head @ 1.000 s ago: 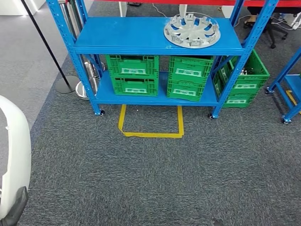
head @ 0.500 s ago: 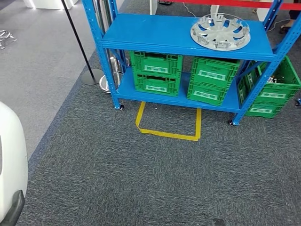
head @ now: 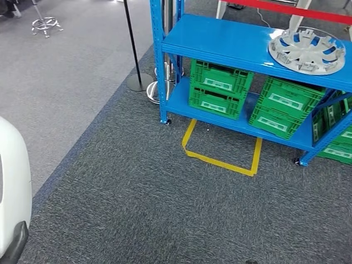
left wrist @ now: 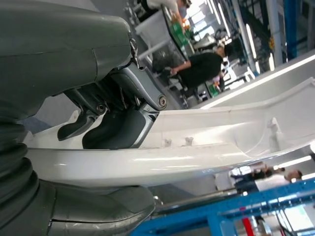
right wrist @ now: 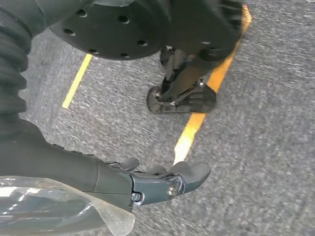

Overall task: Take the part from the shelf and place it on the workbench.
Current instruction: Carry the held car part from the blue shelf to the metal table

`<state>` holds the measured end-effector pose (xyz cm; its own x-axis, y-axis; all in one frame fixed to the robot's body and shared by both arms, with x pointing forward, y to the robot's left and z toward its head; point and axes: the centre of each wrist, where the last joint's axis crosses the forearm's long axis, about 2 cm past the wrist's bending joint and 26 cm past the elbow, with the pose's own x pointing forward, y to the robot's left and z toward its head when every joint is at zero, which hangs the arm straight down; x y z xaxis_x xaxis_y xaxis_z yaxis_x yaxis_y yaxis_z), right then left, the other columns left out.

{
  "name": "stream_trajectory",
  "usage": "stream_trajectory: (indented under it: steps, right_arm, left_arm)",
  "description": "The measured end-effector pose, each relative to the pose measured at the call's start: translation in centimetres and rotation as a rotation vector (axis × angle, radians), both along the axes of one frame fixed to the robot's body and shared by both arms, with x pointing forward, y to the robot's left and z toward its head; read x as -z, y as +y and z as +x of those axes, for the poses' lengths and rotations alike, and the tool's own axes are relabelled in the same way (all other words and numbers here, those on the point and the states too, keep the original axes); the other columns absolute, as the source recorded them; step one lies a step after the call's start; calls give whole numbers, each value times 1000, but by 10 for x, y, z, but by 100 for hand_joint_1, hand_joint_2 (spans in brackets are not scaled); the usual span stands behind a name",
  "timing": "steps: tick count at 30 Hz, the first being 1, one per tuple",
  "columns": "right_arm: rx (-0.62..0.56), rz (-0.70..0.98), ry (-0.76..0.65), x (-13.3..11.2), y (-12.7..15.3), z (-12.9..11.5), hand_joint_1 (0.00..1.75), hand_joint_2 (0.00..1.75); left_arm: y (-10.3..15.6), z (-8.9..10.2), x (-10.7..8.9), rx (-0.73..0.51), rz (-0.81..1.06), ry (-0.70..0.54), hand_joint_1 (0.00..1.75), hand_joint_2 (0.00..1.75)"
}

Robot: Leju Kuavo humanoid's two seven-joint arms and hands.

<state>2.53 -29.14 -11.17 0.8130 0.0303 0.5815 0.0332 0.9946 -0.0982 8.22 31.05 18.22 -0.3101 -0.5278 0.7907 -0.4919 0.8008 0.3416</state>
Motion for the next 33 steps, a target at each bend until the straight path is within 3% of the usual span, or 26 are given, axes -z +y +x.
stream_trajectory:
  steps: [24,33]
  right_arm:
    - [-10,5,-37,-1,1,9,0,175]
    - [-3,5,-18,0,0,0,0,175]
  left_arm:
    - [0,-1,-7,0,2,-40,175,175]
    - [0,0,-9,6,6,-53,175,175]
